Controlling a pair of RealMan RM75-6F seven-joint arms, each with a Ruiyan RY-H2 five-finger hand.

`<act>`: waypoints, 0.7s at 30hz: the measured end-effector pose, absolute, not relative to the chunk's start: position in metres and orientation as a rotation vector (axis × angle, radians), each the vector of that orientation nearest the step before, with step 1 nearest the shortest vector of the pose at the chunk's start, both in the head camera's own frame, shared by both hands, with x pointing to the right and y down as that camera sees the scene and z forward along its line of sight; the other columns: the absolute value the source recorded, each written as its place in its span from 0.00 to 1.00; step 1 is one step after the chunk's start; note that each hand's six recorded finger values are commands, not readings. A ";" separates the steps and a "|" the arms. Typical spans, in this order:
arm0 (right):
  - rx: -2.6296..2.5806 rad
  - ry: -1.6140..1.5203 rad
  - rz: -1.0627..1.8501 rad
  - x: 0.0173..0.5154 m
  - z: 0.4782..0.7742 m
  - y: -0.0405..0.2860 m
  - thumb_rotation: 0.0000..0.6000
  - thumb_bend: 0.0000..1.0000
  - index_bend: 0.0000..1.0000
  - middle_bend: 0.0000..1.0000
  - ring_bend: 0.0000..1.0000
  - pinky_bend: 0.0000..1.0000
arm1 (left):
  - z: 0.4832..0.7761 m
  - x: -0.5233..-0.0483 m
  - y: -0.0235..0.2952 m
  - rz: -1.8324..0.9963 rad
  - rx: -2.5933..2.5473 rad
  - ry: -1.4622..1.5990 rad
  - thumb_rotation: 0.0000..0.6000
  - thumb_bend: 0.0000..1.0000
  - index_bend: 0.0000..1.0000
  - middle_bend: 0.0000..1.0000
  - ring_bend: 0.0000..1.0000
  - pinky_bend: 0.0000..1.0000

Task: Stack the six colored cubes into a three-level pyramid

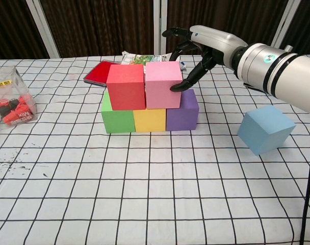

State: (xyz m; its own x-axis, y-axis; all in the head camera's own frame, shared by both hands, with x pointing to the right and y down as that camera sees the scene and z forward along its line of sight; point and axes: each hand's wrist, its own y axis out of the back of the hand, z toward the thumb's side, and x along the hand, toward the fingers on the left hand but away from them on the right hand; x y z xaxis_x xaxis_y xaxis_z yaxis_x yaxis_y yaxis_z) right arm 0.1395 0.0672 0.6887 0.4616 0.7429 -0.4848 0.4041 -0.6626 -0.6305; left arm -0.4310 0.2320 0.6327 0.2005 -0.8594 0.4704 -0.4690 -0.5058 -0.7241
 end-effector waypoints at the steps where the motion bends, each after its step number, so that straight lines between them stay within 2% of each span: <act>1: -2.286 -0.961 1.067 0.139 0.689 0.067 1.00 0.13 0.00 0.41 0.04 0.00 | 0.633 -0.431 0.232 -1.238 -2.058 1.237 1.00 0.00 0.10 0.21 0.05 0.05; 21: -2.292 -0.956 1.079 0.139 0.691 0.067 1.00 0.13 0.00 0.41 0.04 0.00 | 0.634 -0.431 0.233 -1.245 -2.060 1.232 1.00 0.00 0.10 0.22 0.05 0.05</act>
State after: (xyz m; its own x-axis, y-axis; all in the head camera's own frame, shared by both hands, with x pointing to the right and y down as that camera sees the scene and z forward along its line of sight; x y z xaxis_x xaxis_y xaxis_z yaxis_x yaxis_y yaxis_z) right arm 0.1389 0.0674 0.6905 0.4590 0.7377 -0.4951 0.4023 -0.6694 -0.6245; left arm -0.4312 0.2328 0.6340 0.2004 -0.8568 0.4751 -0.4662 -0.5099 -0.7229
